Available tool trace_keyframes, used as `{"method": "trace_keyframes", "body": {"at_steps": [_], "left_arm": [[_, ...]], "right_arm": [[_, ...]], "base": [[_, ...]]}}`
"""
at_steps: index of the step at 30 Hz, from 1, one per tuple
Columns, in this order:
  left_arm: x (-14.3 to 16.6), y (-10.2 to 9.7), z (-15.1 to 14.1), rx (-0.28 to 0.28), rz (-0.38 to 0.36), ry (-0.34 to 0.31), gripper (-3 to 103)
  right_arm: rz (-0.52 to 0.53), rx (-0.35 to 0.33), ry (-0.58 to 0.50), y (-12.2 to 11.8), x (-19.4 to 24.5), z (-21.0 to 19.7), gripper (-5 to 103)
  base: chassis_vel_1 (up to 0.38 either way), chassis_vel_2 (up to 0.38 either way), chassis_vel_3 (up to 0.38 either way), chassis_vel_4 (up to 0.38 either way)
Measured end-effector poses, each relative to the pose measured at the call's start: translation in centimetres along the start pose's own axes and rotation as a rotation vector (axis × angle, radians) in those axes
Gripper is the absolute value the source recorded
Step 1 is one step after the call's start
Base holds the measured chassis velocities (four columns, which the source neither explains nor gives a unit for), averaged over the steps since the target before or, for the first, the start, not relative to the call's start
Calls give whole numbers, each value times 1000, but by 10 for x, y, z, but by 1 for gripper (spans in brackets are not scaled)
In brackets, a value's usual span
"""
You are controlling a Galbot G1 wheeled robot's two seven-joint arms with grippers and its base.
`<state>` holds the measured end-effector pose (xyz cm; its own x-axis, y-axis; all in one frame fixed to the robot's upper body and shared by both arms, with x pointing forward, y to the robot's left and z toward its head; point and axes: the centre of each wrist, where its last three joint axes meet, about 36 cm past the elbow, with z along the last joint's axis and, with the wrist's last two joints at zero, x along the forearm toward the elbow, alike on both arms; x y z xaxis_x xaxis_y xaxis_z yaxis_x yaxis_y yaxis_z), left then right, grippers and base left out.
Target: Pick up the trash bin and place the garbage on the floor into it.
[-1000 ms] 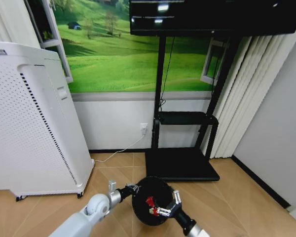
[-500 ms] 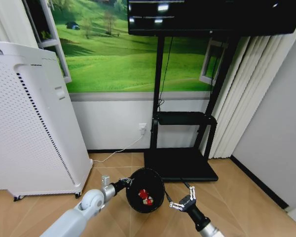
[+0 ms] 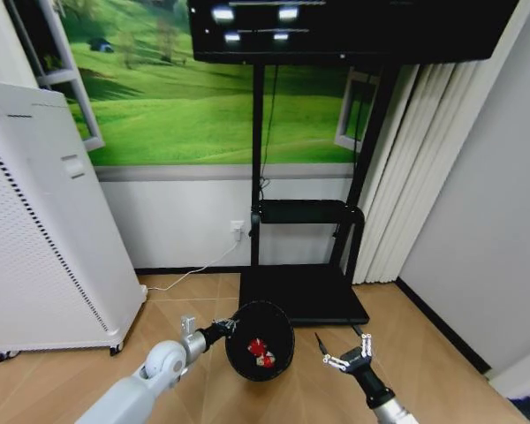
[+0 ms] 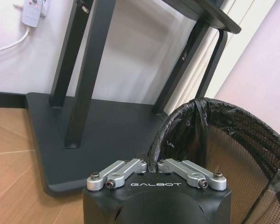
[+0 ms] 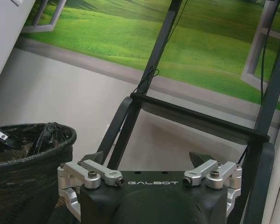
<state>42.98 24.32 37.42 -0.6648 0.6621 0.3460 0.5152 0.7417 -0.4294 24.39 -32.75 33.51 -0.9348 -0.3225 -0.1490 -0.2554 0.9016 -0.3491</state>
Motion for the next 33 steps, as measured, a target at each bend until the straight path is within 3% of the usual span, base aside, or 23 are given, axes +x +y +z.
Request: {"method": "trace_keyframes", "body": {"at_steps": [10, 20, 23, 24, 27, 29, 33], "left_arm": [[7, 2, 2, 8, -16, -9, 4], [12, 4, 2, 6, -27, -12, 4], [12, 4, 2, 6, -27, -12, 4], [11, 4, 1, 7, -26, -14, 4], [11, 4, 1, 8, -27, -17, 4], [12, 5, -1, 7, -33, -26, 4], [14, 8, -2, 4, -46, -41, 4]], "right_arm": [[19, 4, 0, -3, 0, 1, 100], [26, -9, -9, 5, 5, 5, 100], [33, 22, 39, 6, 10, 5, 100], [35, 56, 113, 5, 14, 5, 100], [50, 81, 199, 7, 20, 7, 100], [70, 67, 339, 15, 29, 16, 100], [58, 60, 432, 19, 36, 28, 100]], "base": [[9, -5, -11, 19], [-45, -261, 47, 264], [-6, -214, 3, 196], [11, -80, -1, 27], [0, 13, 4, -23], [4, 114, 12, -85], [12, 99, 25, -71]]}}
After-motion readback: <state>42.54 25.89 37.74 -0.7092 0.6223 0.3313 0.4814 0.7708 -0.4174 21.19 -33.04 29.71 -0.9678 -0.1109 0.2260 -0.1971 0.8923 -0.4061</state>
